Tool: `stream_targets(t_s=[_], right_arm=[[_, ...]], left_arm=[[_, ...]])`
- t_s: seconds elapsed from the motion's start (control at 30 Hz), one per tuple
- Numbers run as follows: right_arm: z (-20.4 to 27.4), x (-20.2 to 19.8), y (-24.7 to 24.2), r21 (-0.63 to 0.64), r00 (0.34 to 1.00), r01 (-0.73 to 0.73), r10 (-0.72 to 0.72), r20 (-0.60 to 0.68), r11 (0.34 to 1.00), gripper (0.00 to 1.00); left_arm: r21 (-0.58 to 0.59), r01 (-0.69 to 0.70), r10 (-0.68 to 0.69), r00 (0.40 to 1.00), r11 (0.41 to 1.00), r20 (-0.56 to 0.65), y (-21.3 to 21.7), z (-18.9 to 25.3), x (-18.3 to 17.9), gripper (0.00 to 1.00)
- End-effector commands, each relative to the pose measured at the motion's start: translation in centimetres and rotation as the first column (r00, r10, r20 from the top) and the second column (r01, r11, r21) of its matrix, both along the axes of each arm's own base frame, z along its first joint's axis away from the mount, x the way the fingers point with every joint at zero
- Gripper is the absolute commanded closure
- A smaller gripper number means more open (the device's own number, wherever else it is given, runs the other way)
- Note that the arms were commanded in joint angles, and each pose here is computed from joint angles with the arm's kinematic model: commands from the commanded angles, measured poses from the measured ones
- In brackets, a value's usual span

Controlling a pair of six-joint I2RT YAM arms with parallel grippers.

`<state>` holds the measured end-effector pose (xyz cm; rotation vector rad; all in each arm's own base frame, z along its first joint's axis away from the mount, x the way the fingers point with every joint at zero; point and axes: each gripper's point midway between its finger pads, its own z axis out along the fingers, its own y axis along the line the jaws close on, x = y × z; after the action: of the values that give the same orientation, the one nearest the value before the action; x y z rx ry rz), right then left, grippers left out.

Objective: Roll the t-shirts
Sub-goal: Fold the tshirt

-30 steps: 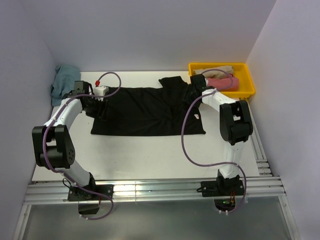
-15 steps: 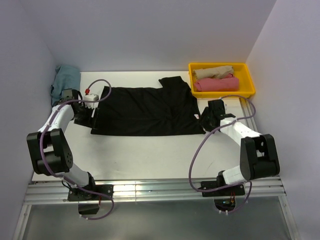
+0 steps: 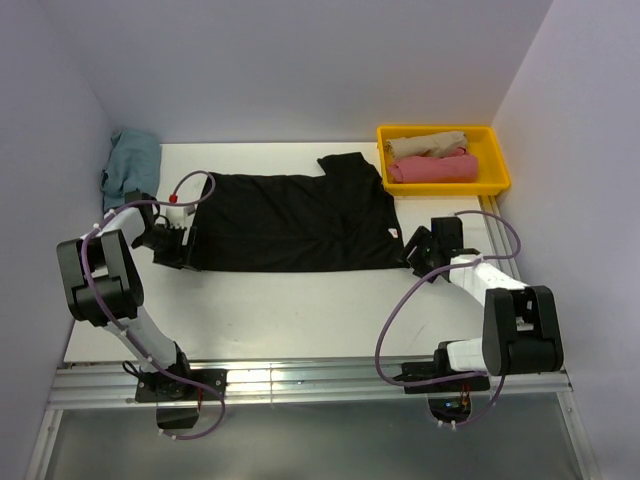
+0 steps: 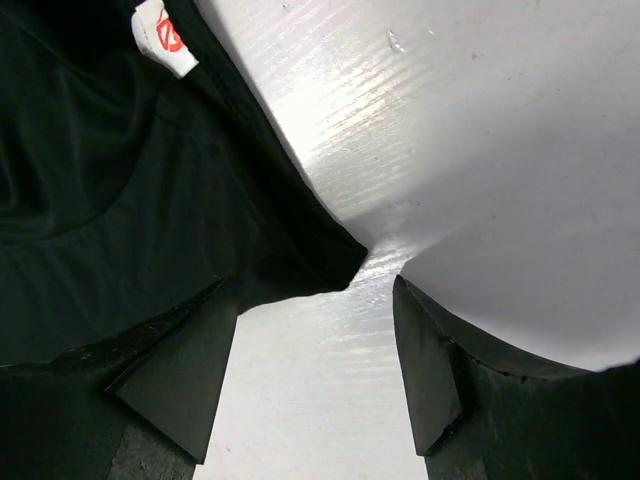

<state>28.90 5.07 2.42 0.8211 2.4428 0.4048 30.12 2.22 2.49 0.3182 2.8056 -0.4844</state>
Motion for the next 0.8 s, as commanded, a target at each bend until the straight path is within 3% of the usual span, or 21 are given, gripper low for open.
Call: stream_targets(t_s=[0.0,0.17,0.3,0.57,0.77], right_arm=[[0.0,0.6,0.3,0.04,1.0,0.003,-0.004,0.022,0.999,0.29],[-0.6,0.7,0.4,0.044,1.0,0.005,-0.005,0.003,0.999,0.32],[-0.7,1.0,0.3,0.04,1.0,0.01,-0.01,-0.01,0.999,0.41],[-1.1,1.2,0.2,0.029,1.0,0.01,-0.01,-0.023,1.0,0.6],[-1.2,1.3,-0.1,0.013,0.999,0.017,-0.017,-0.032,1.0,0.96]], left_arm=[[-0.05,-0.006,0.007,1.0,0.999,0.021,-0.6,-0.1,0.8,0.27],[-0.052,-0.026,0.026,1.0,0.998,0.014,-0.7,-0.6,0.8,0.32],[-0.056,-0.034,0.035,0.999,0.998,0.004,-0.8,-1.1,0.6,0.4],[-0.037,-0.036,0.037,0.999,0.999,0.019,-0.7,-0.8,0.6,0.69],[-0.003,-0.029,0.029,0.999,1.0,0.024,-0.6,-0.7,0.3,0.94]])
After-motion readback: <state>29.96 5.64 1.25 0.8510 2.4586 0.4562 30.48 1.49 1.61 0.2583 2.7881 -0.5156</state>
